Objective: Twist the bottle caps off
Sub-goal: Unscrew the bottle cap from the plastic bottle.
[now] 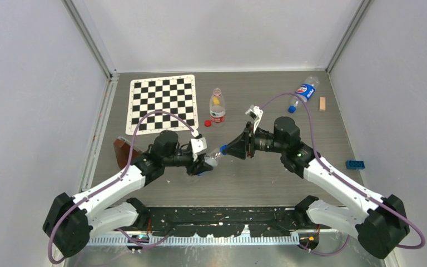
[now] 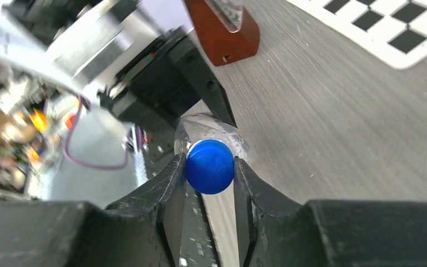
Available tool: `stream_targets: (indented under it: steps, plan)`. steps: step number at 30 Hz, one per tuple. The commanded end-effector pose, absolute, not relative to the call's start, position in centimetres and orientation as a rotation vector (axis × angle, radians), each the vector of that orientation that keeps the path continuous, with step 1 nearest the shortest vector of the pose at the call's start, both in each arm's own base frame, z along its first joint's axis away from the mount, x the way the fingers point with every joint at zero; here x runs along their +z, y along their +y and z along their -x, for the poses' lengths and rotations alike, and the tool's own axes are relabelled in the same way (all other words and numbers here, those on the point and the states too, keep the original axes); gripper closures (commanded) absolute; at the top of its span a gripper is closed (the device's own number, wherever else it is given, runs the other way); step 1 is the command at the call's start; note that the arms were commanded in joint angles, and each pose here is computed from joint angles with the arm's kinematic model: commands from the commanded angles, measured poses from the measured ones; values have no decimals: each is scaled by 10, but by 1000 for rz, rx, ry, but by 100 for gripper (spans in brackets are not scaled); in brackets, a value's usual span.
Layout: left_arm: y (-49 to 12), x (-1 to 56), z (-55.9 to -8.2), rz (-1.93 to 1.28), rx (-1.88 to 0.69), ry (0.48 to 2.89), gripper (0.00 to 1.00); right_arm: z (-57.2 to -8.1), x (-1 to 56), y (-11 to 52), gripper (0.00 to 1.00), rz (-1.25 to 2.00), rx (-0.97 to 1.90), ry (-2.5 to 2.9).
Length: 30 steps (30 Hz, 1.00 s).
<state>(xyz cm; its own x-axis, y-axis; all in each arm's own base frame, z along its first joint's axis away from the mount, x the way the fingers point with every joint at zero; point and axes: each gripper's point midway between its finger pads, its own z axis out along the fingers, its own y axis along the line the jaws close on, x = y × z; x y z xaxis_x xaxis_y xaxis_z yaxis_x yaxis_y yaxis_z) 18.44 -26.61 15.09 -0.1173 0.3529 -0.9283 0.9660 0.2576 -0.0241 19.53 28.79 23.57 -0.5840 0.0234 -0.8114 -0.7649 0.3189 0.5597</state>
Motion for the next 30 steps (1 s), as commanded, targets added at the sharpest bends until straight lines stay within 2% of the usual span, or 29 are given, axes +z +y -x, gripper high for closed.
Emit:
stream_targets:
  steps: [1,7,10,12,14,16,18,25,30]
  plan:
    - [-286,195,-162,-1292,-1138,1481,98,-143,234,282,90,1168,1304,1469]
    - [-285,207,-132,-1397,-1286,1395,97,-139,226,274,91,1340,1140,1268]
    - [-282,209,-123,-1431,-1309,1352,97,-136,225,272,84,1392,1129,1258]
    - [-281,210,-124,-1424,-1290,1348,97,-138,229,273,77,1386,1127,1258]
    - [-280,208,-129,-1407,-1245,1369,97,-139,232,275,50,1339,1165,1312]
    - [-277,201,-140,-1380,-1167,1423,97,-147,240,277,38,1269,1161,1342]
    - [-273,191,-155,-1353,-1068,1489,97,-156,247,276,32,1187,1140,1384]
    - [-261,173,-197,-1238,-816,1618,96,-163,265,267,29,962,1146,1473]
    - [-252,180,-214,-1153,-701,1581,96,-180,277,259,28,597,1222,1560]
